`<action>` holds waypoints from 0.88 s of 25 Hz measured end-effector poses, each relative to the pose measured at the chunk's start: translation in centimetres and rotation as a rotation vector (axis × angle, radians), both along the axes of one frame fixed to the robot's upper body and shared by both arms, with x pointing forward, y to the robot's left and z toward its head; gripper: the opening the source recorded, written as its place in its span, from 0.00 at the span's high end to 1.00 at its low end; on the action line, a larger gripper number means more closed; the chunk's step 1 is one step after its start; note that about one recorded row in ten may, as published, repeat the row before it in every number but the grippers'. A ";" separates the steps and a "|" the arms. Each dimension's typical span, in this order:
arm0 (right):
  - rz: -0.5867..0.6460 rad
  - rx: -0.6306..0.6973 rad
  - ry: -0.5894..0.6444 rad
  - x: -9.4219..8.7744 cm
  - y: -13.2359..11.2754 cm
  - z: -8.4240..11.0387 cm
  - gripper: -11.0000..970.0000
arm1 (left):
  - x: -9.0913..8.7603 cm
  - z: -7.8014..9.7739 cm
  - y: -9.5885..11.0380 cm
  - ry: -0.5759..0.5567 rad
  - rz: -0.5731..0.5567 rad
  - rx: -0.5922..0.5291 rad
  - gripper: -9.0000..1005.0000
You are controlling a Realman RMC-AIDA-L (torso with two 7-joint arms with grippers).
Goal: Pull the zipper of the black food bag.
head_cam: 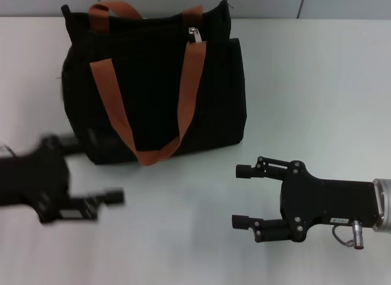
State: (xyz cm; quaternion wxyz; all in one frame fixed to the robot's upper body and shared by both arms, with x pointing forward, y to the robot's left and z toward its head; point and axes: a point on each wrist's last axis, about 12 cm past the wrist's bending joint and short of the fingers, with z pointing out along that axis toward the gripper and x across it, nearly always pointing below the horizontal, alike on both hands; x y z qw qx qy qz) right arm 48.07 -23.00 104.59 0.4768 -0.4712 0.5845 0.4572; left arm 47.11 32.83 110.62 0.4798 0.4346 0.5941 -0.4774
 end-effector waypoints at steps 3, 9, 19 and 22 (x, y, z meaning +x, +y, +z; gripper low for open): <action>0.011 0.001 -0.006 0.0 0.3 -0.1 0.15 | -0.5 -1.7 -1.1 0.034 -0.032 0.048 0.21; 0.023 0.003 -0.011 -0.1 0.6 -0.3 0.15 | -1.4 -3.7 -2.4 0.019 -0.031 0.081 0.21; 0.024 0.005 -0.007 -0.2 0.6 -0.4 0.15 | -1.6 -3.9 -2.4 0.010 -0.032 0.084 0.22; 0.024 0.004 -0.009 -0.3 0.6 -0.4 0.15 | -1.6 -3.8 -2.2 0.008 -0.030 0.085 0.22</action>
